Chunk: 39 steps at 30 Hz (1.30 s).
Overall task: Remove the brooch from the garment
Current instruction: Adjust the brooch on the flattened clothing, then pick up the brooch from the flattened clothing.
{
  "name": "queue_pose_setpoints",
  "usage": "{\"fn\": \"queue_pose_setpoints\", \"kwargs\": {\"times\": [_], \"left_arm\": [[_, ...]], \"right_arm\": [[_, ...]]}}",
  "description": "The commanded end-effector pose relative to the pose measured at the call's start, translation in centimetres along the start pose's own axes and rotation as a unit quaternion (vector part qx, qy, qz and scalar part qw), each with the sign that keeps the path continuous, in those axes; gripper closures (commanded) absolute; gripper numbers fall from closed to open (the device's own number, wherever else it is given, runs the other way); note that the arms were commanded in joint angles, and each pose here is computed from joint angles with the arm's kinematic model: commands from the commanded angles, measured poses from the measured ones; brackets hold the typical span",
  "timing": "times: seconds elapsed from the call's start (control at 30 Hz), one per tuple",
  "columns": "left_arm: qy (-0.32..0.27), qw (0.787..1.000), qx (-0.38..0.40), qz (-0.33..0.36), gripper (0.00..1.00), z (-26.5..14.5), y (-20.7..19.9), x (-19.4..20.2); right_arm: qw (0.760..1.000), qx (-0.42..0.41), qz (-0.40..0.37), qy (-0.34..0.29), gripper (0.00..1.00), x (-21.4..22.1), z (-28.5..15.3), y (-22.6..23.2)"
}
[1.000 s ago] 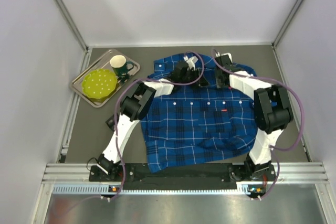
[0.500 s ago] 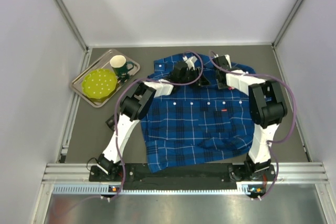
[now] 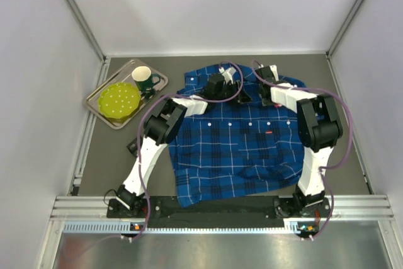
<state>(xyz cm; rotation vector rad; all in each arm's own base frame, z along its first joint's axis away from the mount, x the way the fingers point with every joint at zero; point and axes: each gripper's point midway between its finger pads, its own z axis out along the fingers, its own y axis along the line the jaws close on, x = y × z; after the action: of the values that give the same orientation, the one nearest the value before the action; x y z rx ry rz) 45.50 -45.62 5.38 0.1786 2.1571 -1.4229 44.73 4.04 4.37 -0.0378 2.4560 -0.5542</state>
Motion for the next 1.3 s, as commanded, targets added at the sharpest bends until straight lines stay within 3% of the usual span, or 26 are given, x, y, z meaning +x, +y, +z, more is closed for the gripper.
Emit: {"fn": "queue_pose_setpoints", "kwargs": {"times": [0.0,0.3,0.43,0.6,0.9,1.1,1.27], "left_arm": [[-0.009,1.000,0.022,0.014,0.52,-0.2,-0.7,-0.6],[-0.009,0.999,0.026,0.020,0.51,-0.3,-1.2,-0.7],[-0.006,0.999,0.037,0.022,0.47,-0.4,-1.8,-0.7],[0.001,0.998,0.063,0.019,0.45,-0.5,-2.9,-0.5],[0.011,0.995,0.092,0.020,0.45,-0.4,-4.2,-0.2],[0.017,0.993,0.114,0.029,0.45,-0.4,-5.5,0.0],[0.023,0.990,0.133,0.033,0.45,-0.3,-6.5,0.4]], "right_arm": [[0.999,0.028,0.033,-0.018,0.55,-2.0,0.4,-1.6],[0.997,0.009,0.078,-0.017,0.77,-1.7,0.3,-2.6],[0.992,-0.038,0.122,-0.022,0.84,-2.0,-0.3,-2.5],[0.980,-0.083,0.177,-0.017,1.00,-1.8,-0.3,-3.3],[0.952,-0.185,0.237,-0.058,1.00,-3.0,-2.5,-2.4],[0.920,-0.264,0.282,-0.072,1.00,-3.0,-3.5,-1.3],[0.874,-0.315,0.355,-0.101,1.00,-3.6,-3.8,-2.6]]}}
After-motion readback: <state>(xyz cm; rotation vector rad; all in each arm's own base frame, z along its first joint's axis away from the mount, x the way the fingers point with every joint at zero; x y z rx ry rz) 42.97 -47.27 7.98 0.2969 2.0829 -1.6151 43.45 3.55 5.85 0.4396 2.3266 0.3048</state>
